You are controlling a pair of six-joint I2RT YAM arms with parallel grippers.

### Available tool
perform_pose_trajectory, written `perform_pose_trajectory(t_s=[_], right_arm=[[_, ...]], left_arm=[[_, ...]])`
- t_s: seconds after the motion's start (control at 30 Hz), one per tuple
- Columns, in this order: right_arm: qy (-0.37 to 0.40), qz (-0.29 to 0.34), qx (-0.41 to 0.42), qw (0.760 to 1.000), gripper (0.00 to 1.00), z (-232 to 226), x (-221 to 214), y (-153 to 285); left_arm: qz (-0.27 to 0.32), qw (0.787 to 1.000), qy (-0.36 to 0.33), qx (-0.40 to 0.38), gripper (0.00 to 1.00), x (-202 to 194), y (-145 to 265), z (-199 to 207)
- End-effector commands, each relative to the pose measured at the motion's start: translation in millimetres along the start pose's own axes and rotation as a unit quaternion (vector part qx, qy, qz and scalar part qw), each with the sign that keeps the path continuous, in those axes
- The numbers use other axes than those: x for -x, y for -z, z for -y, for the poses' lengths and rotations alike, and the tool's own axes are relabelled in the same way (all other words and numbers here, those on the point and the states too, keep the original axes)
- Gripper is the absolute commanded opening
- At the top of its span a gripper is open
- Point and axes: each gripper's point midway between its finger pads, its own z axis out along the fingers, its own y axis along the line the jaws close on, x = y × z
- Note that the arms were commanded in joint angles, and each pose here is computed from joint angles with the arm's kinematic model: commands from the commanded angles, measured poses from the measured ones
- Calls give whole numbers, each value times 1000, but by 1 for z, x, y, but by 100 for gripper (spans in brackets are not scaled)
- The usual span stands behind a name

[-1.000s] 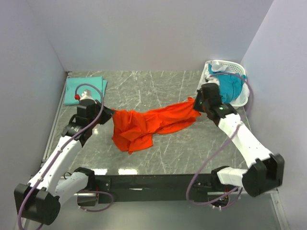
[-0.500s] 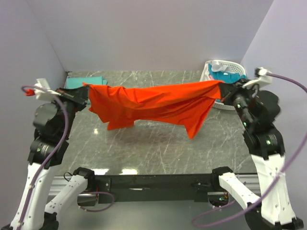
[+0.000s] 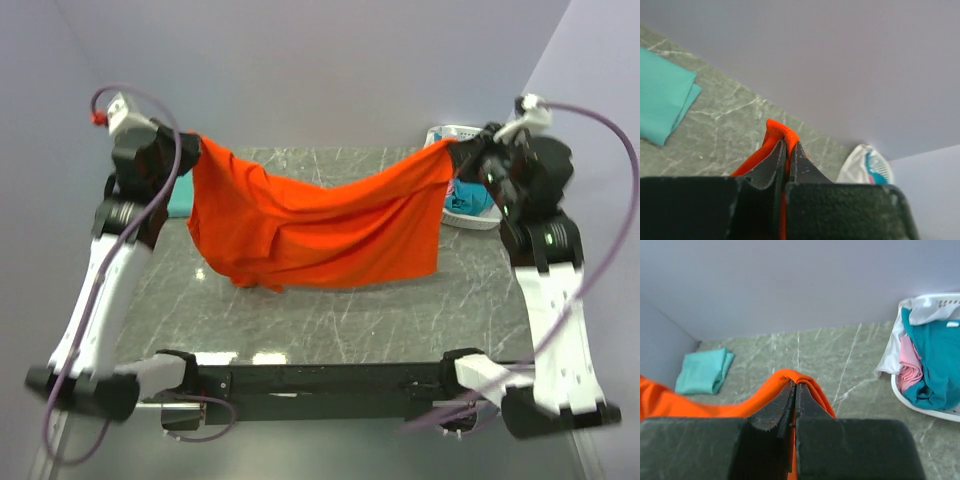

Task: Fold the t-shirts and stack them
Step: Flatten the tshirt out

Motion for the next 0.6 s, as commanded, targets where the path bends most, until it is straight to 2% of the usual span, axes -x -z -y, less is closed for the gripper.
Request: perform_pose_trajectory(t_s=[0.0, 0.07, 0.13, 0.27, 0.4, 0.57], right_arm=[[14, 14, 21, 1000, 0, -1, 30, -33], [12, 24, 23, 999, 0, 3, 51, -36], [6, 7, 41, 999, 0, 4, 50, -46], [6, 6, 69, 998, 0, 0, 50, -39], [4, -17, 64, 998, 0, 10, 14, -30], [-29, -61, 12, 998, 0, 39, -49, -15]], left_arm=[[4, 999, -19, -35, 1, 36, -40, 16], [-9, 998, -15, -63, 1, 47, -48, 23], [3, 998, -13, -61, 1, 69, -54, 20], [11, 997, -23, -73, 1, 76, -40, 23], [-16, 997, -15, -69, 1, 43, -17, -1], [-63, 997, 0, 35, 1, -6, -4, -66]])
